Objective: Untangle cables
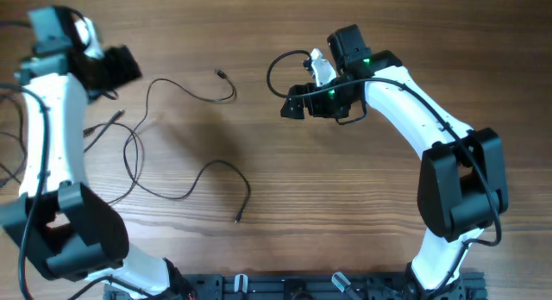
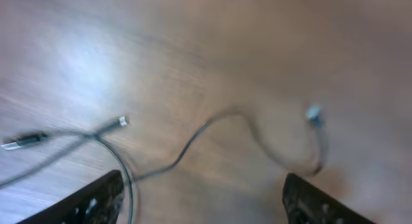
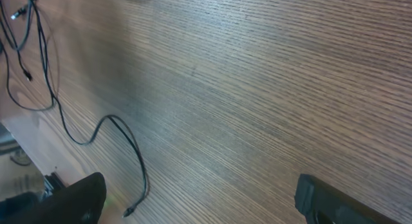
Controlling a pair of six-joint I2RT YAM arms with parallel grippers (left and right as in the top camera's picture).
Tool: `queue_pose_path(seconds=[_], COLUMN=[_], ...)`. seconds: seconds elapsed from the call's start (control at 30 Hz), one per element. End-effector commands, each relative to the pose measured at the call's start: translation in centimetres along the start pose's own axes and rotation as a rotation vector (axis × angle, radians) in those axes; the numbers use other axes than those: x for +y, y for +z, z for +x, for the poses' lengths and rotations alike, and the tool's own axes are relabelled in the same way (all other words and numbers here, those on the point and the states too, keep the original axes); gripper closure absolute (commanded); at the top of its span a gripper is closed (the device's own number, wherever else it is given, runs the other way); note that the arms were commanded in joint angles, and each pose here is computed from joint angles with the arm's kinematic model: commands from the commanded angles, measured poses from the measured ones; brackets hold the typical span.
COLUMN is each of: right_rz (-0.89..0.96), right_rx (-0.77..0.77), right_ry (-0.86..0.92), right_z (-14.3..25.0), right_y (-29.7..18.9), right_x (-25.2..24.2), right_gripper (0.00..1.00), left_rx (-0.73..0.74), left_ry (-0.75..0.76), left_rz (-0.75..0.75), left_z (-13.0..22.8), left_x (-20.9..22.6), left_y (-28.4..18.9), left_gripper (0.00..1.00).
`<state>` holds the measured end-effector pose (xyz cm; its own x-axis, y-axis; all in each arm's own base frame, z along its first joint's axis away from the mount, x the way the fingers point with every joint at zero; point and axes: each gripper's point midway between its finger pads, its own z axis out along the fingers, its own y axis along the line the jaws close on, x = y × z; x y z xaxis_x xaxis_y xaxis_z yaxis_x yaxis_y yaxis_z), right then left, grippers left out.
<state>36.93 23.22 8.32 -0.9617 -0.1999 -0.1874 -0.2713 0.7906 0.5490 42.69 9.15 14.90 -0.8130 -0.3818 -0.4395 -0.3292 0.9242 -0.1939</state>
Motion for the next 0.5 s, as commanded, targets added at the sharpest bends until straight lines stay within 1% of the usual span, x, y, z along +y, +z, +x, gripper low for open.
queue_pose_path(seconds=[0.0,0.07,0.17,0.2,0.23,0.33,0.47], right_rz=[0.003,0.004,0.004,0.004,0.005,0.005,0.005], right_rx=[-0.022,-0.019,-0.017,-0.015,-0.014,-0.013,-0.012], right_ry=[-0.061,-0.074,-0.073,-0.075,-0.075,-0.083,-0.082], right_z=[-0.3,-0.2,-0.1,-0.1,-0.1,-0.1,0.0], right_y=[-0.9,-0.9,-0.9,-0.9,-0.9,-0.9,-0.9], right_x=[0.5,0.5,0.5,0.5,0.5,0.5,0.5], right_gripper=[0.03,0.04,0.04,0.04,0.03,0.03,0.03], left_rx=[-0.022,-0.045,-0.008,0.009,0.019,0.015,0.006], left_ry=[0.231,0.301,0.368,0.388,0.400,0.420,0.421], left_rz=[-0.004,-0.002,-0.013,-0.032,-0.048,-0.060,-0.065], left_z=[2.1,2.2,3.0,3.4,3.5,3.4,3.3], left_x=[0.1,0.1,0.8,1.3,1.7,2.0,2.2], left_y=[4.0,5.4,7.6,8.6,9.3,10.5,11.9], left_gripper=[0.04,0.02,0.04,0.07,0.12,0.22,0.25])
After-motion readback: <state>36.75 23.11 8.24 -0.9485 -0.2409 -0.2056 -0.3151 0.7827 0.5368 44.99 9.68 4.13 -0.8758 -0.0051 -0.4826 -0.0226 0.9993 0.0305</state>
